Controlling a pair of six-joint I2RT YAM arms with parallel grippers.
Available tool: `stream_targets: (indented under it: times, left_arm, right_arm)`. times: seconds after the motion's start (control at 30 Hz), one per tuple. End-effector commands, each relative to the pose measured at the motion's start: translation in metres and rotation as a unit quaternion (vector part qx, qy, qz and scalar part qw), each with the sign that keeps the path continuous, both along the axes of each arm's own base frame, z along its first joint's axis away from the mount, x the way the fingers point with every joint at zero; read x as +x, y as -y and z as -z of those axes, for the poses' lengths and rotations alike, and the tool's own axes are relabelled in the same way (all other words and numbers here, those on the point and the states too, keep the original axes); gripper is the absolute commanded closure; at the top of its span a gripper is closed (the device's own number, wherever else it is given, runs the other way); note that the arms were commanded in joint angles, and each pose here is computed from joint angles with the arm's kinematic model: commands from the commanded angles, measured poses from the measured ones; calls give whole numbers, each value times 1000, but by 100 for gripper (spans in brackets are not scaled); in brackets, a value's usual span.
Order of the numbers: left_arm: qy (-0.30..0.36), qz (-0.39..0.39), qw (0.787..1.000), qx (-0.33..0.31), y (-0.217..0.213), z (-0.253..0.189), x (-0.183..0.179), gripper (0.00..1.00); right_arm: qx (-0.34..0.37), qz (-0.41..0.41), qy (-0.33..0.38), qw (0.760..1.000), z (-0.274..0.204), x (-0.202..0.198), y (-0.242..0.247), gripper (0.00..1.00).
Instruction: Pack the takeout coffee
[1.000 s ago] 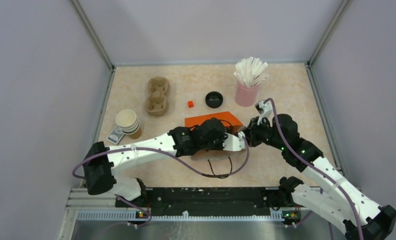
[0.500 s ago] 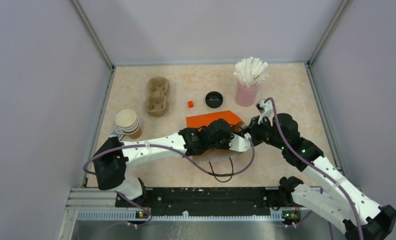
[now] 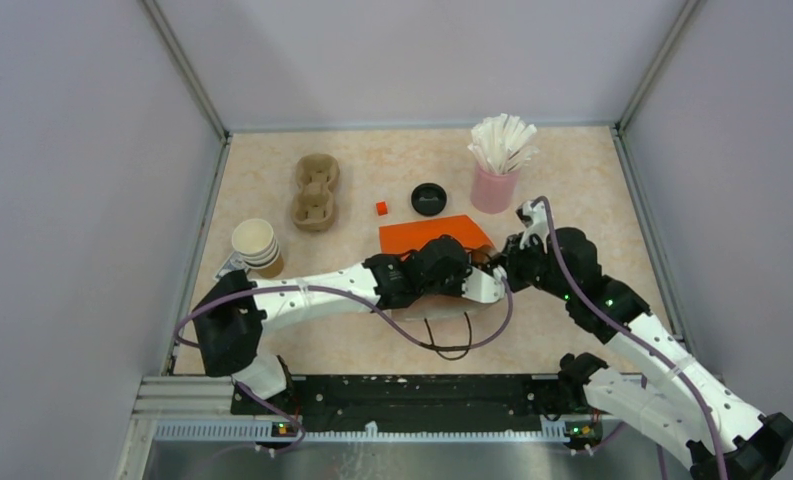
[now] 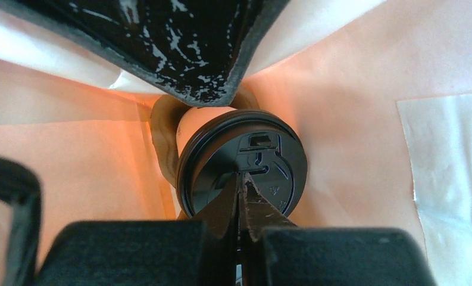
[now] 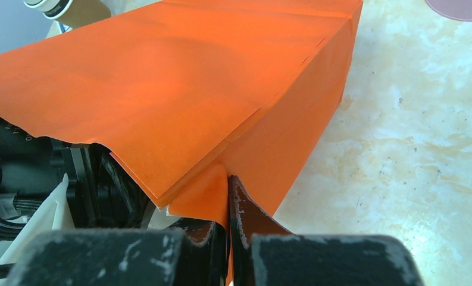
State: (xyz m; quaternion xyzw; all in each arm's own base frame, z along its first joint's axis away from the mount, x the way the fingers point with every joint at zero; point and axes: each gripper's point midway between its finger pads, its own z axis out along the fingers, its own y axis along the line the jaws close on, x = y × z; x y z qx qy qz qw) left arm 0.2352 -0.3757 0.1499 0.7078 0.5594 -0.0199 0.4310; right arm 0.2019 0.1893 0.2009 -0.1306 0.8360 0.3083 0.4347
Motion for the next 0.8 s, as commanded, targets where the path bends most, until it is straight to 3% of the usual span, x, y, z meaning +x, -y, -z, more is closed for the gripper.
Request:
stream_targets:
  times: [0.0,0.47,0.57,0.7,0.77]
  left_arm:
    - [23,0,999,-37,25,-16,13,100]
    - [27,5,998,-49,41,-24,17,100]
    - [24,-4,999,-44,32,-32,12,81]
    - [26,-19,998,-62,16,-55,6,79]
    - [26,-29,997,-73,8,-63,4,71]
  right_arm:
    - [53,-46,24,997,-38,-8,-20,100]
    - [58,-36,18,997,-38,-4,-22,100]
    - [52,-20,21,998,-38,1,-18,100]
    - [49,-11,16,999,-36,3,-16,100]
    - [50,-5,17,999,-36,4,-15,100]
